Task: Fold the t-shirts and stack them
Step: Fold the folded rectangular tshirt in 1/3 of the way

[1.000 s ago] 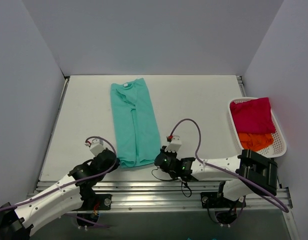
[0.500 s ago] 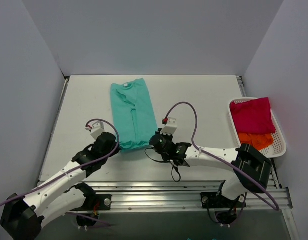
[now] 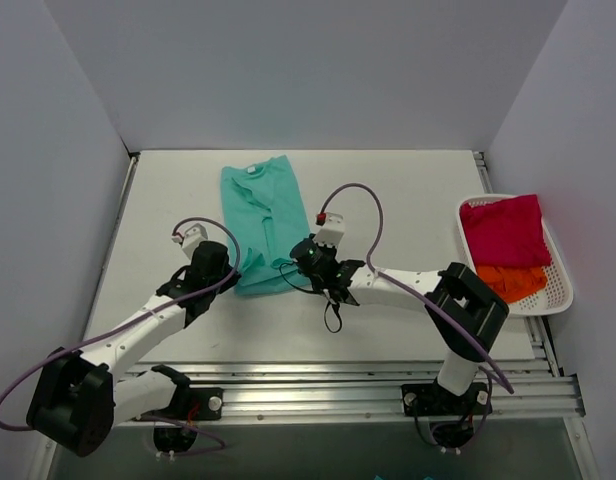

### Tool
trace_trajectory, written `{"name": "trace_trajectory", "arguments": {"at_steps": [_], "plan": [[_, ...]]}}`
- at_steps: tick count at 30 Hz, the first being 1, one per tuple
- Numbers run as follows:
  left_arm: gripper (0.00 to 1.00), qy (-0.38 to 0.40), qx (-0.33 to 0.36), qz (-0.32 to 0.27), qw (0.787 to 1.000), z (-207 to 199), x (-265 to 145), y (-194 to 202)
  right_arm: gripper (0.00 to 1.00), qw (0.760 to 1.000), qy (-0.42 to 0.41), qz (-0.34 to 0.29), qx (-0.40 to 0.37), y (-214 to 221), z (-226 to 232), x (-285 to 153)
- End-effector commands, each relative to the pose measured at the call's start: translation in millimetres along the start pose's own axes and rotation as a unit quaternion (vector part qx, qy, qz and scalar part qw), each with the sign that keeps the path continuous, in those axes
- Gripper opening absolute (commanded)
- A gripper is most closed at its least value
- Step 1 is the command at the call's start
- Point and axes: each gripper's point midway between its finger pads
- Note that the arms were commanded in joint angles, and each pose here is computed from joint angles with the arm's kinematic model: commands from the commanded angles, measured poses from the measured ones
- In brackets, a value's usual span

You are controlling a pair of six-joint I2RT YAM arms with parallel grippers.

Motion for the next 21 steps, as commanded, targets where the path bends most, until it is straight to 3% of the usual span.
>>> {"name": "trace_trajectory", "arguments": {"at_steps": [1,12,21], "plan": [[0.02,0.052,-0.016,-0.041,0.998,-35.7,3.6,-40.0,0.0,1.0,-0.013,-0.021,0.01,-22.9,19.6,6.8],[0.02,0.052,-0.028,-0.049,0.997,-41.4,32.4,-59.7,0.0,0.999,-0.014,-0.024,0.015,-43.6,31.9,33.3],[0.02,0.056,-0.034,-0.034,0.997,-42.8,83.7,-78.0,0.0,0.999,-0.003,-0.017,0.029,-55.7,25.5,83.6]]}}
Point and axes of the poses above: each gripper's point midway between its finger pads, its own x axis out along the fingers, its own z axis along the line the jaws close on, y = z × x, and after that the axes turned 2 degrees about x, right-handed
